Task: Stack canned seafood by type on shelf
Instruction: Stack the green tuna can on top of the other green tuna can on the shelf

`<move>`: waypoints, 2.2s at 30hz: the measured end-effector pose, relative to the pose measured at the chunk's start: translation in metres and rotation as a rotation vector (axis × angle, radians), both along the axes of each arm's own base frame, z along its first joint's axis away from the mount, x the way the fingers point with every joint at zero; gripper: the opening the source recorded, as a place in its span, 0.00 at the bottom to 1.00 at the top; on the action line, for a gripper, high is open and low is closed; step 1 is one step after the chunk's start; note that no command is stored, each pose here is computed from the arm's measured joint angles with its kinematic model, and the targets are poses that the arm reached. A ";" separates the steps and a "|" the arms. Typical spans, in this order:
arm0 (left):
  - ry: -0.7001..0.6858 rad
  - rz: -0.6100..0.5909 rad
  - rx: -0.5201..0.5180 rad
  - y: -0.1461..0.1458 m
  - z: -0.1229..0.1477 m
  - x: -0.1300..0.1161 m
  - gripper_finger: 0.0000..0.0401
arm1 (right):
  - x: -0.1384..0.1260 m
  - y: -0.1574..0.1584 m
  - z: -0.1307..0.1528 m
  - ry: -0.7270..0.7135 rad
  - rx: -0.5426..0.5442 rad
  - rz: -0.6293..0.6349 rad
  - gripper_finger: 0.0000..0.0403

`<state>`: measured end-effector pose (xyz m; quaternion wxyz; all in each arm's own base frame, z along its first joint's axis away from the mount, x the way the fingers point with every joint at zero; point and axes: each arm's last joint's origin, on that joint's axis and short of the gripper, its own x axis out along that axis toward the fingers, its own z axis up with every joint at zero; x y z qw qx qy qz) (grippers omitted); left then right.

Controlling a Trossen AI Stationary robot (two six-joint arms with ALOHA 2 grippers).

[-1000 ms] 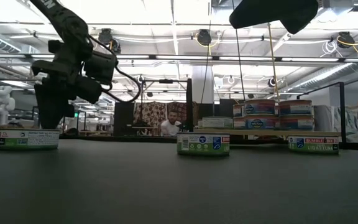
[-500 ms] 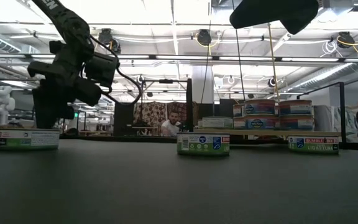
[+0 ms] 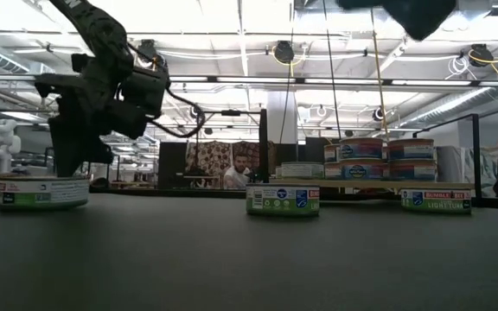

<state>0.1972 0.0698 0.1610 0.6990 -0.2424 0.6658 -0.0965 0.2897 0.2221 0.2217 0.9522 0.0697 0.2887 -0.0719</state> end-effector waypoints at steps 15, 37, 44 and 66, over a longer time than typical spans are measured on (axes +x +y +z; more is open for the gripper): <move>-0.232 0.032 -0.101 0.008 0.039 0.032 0.00 | -0.014 0.005 0.002 0.030 -0.059 0.015 0.00; -0.517 0.508 -0.086 0.046 0.154 0.080 0.00 | -0.009 -0.036 0.013 0.156 -0.143 -0.011 0.00; -0.695 0.628 -0.081 0.078 0.161 0.092 0.00 | -0.021 -0.056 0.030 0.190 -0.185 -0.049 0.00; -0.817 0.796 -0.146 0.205 0.138 0.200 0.00 | -0.091 -0.128 0.104 0.141 -0.190 -0.247 0.00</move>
